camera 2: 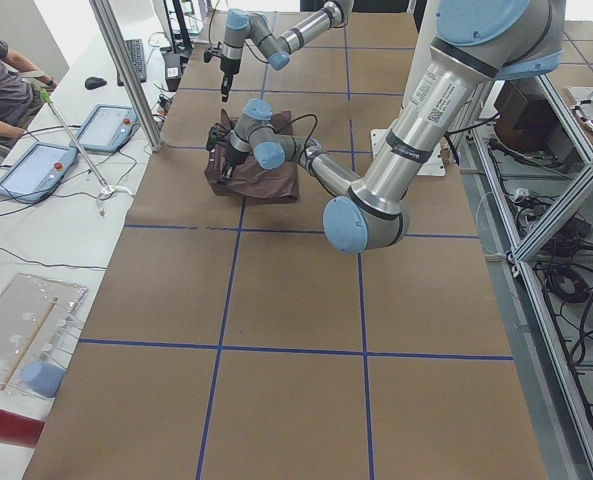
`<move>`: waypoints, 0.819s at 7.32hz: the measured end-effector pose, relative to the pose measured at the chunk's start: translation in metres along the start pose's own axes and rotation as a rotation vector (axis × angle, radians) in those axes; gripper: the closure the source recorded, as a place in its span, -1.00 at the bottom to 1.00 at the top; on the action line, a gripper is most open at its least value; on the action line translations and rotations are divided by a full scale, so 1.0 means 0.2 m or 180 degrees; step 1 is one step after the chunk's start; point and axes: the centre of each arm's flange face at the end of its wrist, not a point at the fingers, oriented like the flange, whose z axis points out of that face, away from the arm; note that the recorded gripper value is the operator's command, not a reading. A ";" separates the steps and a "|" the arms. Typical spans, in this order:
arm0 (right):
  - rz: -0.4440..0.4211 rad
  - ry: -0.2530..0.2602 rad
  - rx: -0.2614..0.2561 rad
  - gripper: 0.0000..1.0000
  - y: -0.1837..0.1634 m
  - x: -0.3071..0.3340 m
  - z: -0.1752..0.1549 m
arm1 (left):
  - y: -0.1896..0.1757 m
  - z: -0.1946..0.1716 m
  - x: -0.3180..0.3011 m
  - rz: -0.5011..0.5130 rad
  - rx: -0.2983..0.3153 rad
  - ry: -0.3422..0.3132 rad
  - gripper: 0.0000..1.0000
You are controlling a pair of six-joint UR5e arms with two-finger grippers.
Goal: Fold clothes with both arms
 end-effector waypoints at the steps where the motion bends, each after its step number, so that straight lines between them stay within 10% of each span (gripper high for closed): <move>1: -0.0003 -0.0017 -0.0014 -1.00 0.01 0.00 -0.01 | -0.01 -0.02 0.02 -0.0009 0.0041 0.0084 -1.00; 6: 0.0077 -0.0198 -0.0415 -0.98 0.71 0.24 -0.04 | -0.02 -0.24 0.11 -0.0029 0.0162 0.0431 -1.00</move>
